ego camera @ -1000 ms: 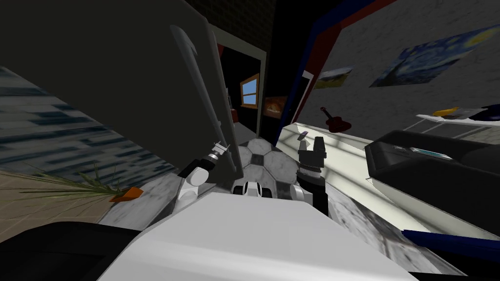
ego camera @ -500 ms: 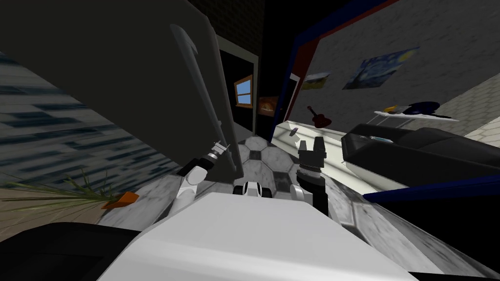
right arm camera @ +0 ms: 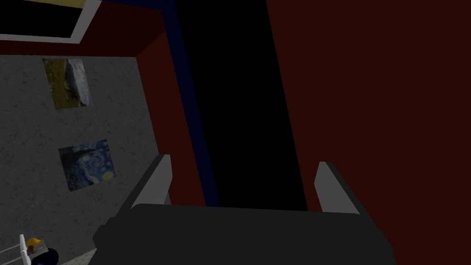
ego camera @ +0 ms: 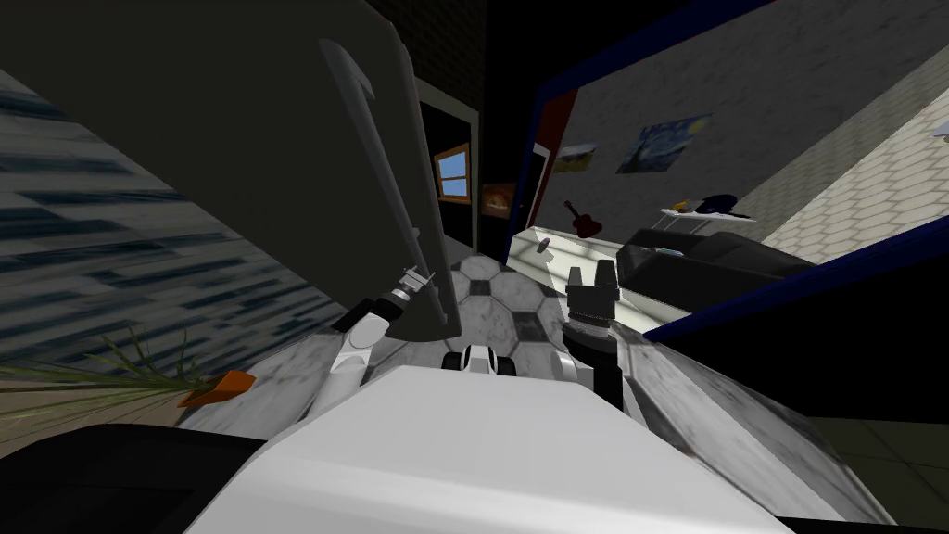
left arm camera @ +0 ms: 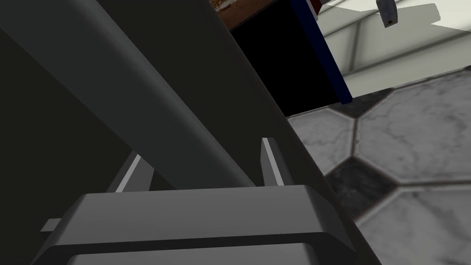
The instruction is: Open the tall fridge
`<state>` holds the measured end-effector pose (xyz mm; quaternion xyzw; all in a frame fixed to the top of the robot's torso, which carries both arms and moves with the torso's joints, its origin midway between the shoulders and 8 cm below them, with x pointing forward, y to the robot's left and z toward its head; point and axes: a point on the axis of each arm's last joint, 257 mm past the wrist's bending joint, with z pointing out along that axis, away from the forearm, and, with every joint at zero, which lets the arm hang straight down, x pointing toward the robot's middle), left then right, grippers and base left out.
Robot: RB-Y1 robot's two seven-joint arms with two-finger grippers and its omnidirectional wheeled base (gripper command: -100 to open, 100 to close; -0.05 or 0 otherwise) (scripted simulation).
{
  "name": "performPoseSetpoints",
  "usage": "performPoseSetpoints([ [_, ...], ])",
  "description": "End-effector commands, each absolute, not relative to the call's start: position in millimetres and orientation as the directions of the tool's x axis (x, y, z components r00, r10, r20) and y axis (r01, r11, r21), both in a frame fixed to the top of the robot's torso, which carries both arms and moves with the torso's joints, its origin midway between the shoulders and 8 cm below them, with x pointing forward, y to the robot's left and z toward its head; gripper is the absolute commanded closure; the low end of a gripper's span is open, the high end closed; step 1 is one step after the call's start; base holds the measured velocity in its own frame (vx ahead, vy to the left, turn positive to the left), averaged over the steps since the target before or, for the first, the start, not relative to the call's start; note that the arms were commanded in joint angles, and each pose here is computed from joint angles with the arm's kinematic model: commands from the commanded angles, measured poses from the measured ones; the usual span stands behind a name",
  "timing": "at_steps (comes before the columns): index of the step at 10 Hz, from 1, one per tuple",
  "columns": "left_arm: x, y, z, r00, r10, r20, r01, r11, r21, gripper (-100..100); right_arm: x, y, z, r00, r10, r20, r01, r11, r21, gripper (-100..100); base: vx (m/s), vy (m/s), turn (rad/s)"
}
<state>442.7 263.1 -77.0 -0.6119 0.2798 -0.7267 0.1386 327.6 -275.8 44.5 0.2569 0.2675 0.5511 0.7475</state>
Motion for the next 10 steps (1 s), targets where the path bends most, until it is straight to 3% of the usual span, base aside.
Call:
performPoseSetpoints([
  [1, 444, 263, -78, -0.215, -0.543, 0.812, -0.145, -0.804, -0.576, 100, 328, -276, 45, 0.25, 0.961, -0.117, -0.686, 0.261, 0.679, 0, -0.094, 0.043, -0.019],
  [10, 420, 193, -73, -0.32, -0.495, 0.808, -0.286, -0.762, -0.581, 100, 328, -276, 44, 0.25, 0.961, -0.117, -0.686, 0.261, 0.679, 0, -0.184, 0.163, -0.092],
])
